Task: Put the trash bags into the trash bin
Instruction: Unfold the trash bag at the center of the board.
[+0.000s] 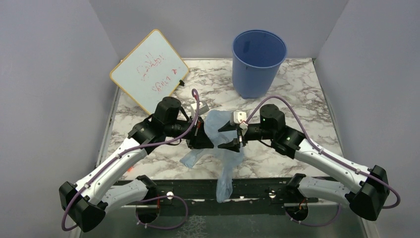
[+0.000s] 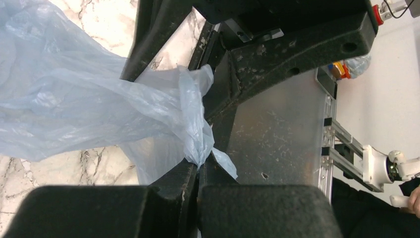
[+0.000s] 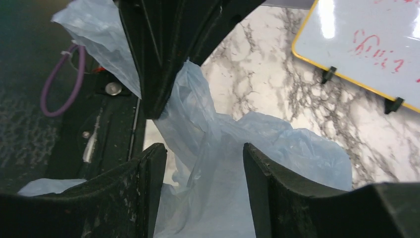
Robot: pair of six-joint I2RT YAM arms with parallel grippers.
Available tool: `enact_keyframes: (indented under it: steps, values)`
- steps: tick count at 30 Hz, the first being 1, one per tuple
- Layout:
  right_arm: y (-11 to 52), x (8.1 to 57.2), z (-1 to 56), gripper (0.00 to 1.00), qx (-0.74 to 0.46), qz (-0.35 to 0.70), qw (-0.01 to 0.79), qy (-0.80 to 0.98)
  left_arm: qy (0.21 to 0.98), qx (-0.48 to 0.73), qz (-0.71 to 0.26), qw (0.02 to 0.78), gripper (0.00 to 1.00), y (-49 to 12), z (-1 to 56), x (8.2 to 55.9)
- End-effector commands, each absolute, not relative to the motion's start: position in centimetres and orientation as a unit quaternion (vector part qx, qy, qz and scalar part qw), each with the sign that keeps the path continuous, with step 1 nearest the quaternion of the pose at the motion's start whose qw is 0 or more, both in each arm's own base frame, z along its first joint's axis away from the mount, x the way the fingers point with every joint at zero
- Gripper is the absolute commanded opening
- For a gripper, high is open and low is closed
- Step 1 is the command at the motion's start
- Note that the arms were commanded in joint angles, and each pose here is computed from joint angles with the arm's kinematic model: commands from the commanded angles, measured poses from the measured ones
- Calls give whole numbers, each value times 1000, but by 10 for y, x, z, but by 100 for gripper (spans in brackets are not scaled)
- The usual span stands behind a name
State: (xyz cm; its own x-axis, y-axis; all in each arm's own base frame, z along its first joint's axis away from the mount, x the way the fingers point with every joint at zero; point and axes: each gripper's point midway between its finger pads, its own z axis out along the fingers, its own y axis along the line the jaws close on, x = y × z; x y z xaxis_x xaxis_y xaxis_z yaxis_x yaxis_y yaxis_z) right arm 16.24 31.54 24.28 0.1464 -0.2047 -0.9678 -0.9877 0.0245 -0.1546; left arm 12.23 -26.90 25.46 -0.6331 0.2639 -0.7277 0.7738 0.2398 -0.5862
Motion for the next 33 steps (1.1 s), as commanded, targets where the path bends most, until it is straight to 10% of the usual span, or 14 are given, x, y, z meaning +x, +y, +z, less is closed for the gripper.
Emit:
enact_keyframes:
  steps: [1,8,11,15,19,33]
  values:
    - [324,141,256,55,-595,443,488,461,726,371,-521,252,0,-269,264,116]
    - [333,144,251,1,-590,459,472,467,726,362,-516,274,0,-267,274,118]
    - [331,169,244,1,-558,419,488,525,726,353,-511,295,3,-264,280,121]
    - [316,208,236,1,-500,339,516,608,702,371,-539,282,49,-263,287,104]
    - [313,211,249,1,-480,336,538,606,700,376,-551,254,68,-262,276,95]
    - [319,219,259,1,-453,348,546,613,716,326,-561,256,63,-277,256,115]
